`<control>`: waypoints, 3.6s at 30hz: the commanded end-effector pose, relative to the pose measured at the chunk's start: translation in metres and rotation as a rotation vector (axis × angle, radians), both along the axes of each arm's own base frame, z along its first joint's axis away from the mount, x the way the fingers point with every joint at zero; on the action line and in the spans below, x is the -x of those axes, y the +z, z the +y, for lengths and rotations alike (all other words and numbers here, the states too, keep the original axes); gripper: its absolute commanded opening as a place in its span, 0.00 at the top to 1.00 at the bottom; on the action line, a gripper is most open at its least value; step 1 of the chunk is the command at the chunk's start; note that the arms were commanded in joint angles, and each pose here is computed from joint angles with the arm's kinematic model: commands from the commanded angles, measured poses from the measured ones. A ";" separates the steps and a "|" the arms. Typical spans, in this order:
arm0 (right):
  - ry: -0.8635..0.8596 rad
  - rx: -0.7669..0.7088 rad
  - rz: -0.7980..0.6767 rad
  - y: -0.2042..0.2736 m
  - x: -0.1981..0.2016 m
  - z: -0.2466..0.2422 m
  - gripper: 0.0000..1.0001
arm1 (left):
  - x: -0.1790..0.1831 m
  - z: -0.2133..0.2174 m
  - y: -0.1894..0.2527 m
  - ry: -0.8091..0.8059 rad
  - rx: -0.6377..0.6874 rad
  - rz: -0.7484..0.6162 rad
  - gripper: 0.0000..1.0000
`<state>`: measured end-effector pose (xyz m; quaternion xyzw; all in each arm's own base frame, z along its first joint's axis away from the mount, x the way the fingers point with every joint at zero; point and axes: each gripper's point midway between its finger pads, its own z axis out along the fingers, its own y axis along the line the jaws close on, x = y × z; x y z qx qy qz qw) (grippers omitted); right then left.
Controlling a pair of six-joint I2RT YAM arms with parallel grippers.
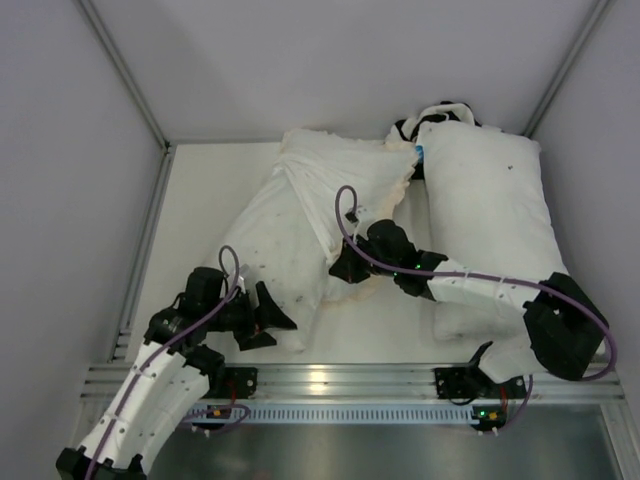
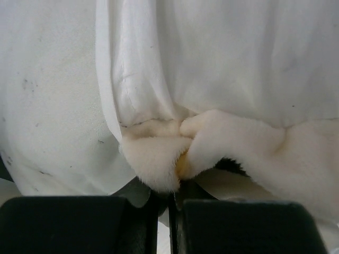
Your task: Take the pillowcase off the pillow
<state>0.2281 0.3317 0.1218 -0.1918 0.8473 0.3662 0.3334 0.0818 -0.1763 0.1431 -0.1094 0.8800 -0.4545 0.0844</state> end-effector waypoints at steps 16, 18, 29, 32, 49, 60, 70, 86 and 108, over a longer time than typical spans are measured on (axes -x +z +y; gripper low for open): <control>0.003 -0.289 -0.054 0.098 -0.006 0.020 1.00 | -0.033 -0.005 -0.039 0.118 -0.013 0.041 0.01; 0.016 -0.295 -0.045 0.097 0.000 0.022 1.00 | -0.036 -0.006 -0.044 0.122 -0.011 0.059 0.01; 0.002 -0.261 -0.052 0.090 0.009 0.015 1.00 | -0.052 -0.020 0.016 0.053 0.100 -0.130 1.00; -0.033 -0.232 -0.089 0.094 0.001 0.009 1.00 | -0.051 -0.019 0.055 0.045 0.123 -0.243 1.00; -0.371 -0.134 -0.087 0.073 -0.059 -0.065 1.00 | -0.012 0.063 0.217 0.243 -0.187 -0.631 1.00; -0.100 -0.243 -0.075 0.091 -0.020 -0.051 1.00 | -0.020 0.082 0.197 0.320 -0.294 -0.592 1.00; 0.484 -0.174 -0.067 0.086 0.117 0.031 0.59 | -0.039 0.093 0.163 0.356 -0.411 -0.548 1.00; -0.116 -0.045 -0.183 0.093 0.014 -0.061 0.00 | -0.034 0.105 0.165 0.387 -0.450 -0.564 1.00; -0.658 -0.154 0.174 -0.012 -0.161 -0.134 0.07 | -0.017 0.105 0.174 0.395 -0.398 -0.586 1.00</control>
